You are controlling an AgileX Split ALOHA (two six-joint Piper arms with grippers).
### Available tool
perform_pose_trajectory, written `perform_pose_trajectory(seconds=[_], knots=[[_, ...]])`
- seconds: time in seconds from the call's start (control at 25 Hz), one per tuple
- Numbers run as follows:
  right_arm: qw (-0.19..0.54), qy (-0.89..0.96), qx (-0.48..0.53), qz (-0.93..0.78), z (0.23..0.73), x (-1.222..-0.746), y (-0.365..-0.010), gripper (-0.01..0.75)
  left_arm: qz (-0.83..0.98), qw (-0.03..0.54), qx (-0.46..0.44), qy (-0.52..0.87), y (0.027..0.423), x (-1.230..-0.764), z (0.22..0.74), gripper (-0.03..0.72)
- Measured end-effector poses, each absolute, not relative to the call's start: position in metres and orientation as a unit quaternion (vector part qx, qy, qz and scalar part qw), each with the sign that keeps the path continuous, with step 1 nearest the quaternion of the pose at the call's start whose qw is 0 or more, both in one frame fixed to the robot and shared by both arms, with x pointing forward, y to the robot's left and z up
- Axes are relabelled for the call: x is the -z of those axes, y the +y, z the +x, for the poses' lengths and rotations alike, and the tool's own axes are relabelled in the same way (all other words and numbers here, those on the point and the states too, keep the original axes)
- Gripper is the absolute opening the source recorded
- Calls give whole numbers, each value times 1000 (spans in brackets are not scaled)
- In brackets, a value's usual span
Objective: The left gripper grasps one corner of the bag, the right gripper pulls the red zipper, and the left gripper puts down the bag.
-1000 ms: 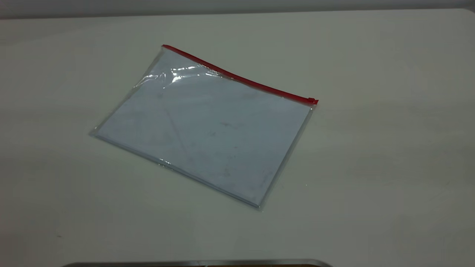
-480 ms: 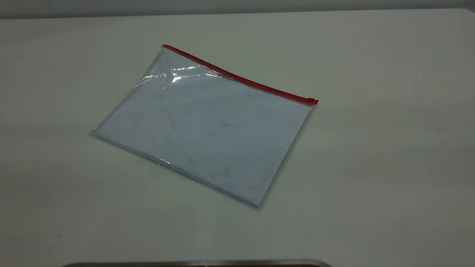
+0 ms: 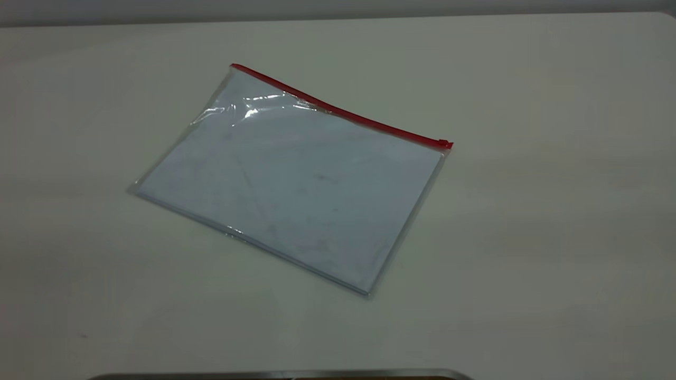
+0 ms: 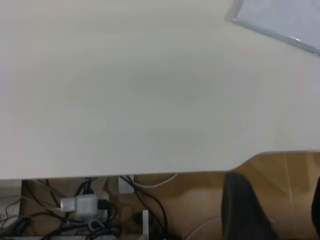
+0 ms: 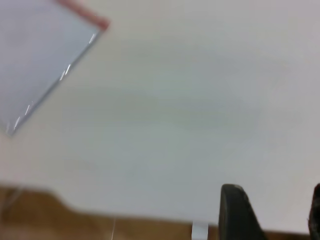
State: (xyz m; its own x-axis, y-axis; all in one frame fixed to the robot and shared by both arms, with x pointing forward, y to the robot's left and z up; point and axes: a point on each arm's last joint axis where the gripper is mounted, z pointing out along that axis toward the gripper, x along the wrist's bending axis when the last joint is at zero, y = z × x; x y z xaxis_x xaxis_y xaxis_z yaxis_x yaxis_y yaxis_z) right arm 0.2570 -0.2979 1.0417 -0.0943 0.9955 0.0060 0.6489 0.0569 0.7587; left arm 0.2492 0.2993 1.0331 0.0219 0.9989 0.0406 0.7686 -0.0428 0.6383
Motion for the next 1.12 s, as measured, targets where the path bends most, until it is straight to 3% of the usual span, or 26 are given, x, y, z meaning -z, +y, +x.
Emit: perform_pose_trajectory(seconds=[0.2,0.36,1.12], knots=[[347,611,-350,619,231,-1042,-300,386,666,254,-283,641,298,-1033,238,398],[348,608,-348,623,231,-1042,-300,386,652,284,-319,627,297,-1032,223,398],[348,608,-348,623,231,-1042,-300,386,650,286,-320,627,297,-1032,222,398]])
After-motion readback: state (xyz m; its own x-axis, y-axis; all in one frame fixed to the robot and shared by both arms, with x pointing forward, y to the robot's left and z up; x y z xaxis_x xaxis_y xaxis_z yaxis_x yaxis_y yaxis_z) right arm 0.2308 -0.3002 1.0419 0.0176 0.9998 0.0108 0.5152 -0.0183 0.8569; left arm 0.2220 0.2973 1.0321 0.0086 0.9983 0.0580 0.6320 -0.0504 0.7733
